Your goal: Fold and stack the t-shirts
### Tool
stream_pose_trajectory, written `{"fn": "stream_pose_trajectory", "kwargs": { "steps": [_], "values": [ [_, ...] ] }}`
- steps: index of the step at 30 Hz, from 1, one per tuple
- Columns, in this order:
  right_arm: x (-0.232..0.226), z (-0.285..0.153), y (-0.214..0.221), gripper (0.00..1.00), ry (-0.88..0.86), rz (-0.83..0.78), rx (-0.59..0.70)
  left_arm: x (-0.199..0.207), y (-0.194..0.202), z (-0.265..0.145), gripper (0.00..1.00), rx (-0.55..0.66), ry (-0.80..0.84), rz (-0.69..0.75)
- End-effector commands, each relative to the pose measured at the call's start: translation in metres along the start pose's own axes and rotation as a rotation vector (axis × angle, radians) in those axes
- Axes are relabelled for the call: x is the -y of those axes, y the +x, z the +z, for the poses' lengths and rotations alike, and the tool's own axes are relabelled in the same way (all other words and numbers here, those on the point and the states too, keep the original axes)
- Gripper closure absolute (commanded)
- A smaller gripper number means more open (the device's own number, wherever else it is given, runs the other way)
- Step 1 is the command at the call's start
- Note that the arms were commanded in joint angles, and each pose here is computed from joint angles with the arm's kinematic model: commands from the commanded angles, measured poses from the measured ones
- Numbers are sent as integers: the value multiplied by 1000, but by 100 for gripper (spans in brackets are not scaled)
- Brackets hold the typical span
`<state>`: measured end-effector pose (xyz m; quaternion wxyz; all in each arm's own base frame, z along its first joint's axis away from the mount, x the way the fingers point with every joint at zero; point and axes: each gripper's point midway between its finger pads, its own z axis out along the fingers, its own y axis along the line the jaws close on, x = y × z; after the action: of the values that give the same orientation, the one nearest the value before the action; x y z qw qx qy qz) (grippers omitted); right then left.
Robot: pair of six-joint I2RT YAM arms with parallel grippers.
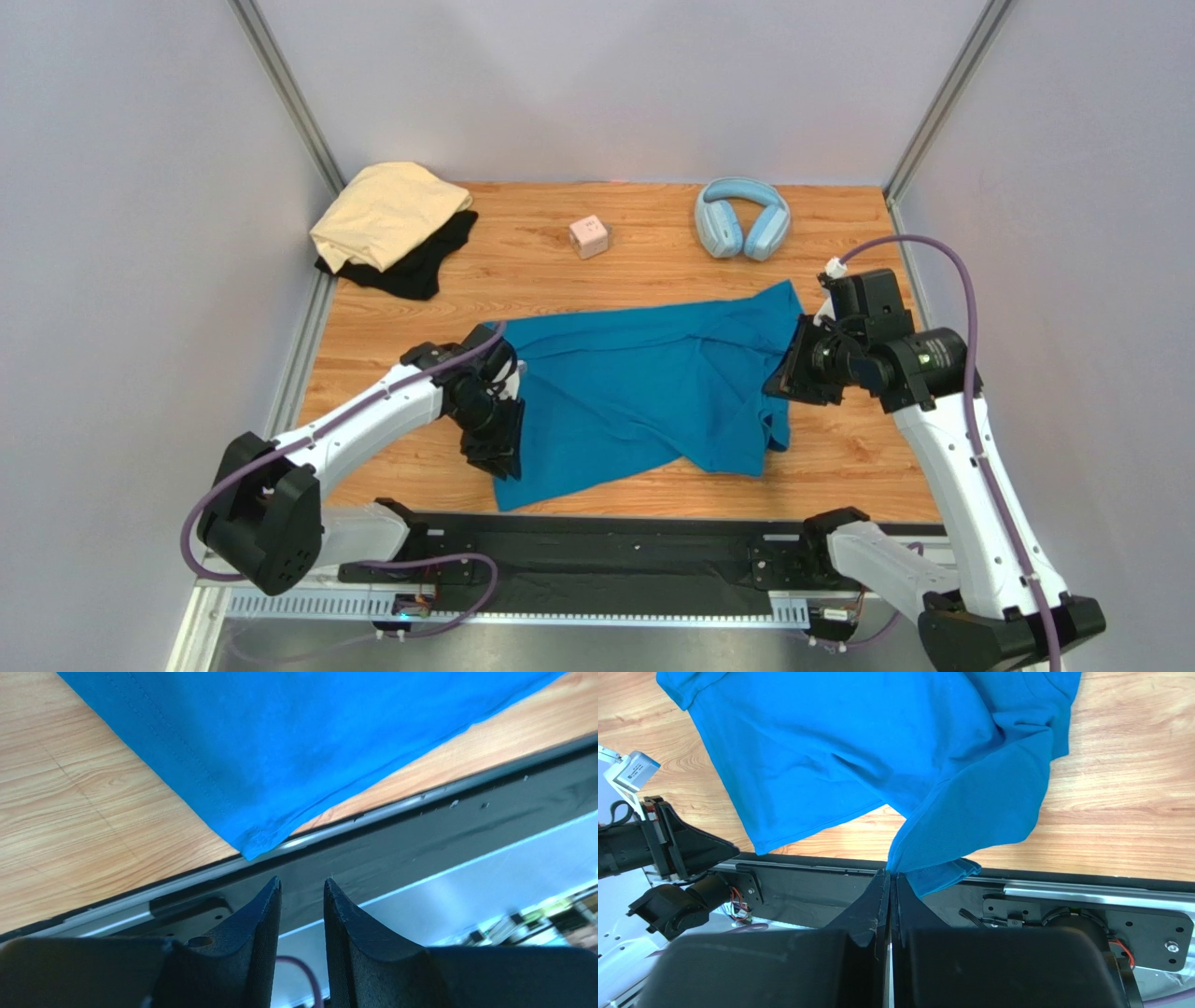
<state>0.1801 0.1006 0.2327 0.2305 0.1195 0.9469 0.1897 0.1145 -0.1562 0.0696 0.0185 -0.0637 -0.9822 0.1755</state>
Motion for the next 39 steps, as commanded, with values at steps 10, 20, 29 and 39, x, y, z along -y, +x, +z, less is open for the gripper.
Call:
{"fn": "stream_pose_trajectory", "kwargs": {
  "steps": [10,20,29,39],
  "values": [
    [-21,2,-28,100,-63,-118,18,-17,6,31,64,41,-73,-222],
    [-20,9,-29,100,-79,-128,-9,-32,15,36,63,34,-142,-287],
    [-22,11,-33,100,-94,-118,-13,-37,20,38,63,37,-159,-319],
    [-31,9,-38,100,-130,-121,-2,-34,24,42,65,-28,-161,-321]
  ]
}}
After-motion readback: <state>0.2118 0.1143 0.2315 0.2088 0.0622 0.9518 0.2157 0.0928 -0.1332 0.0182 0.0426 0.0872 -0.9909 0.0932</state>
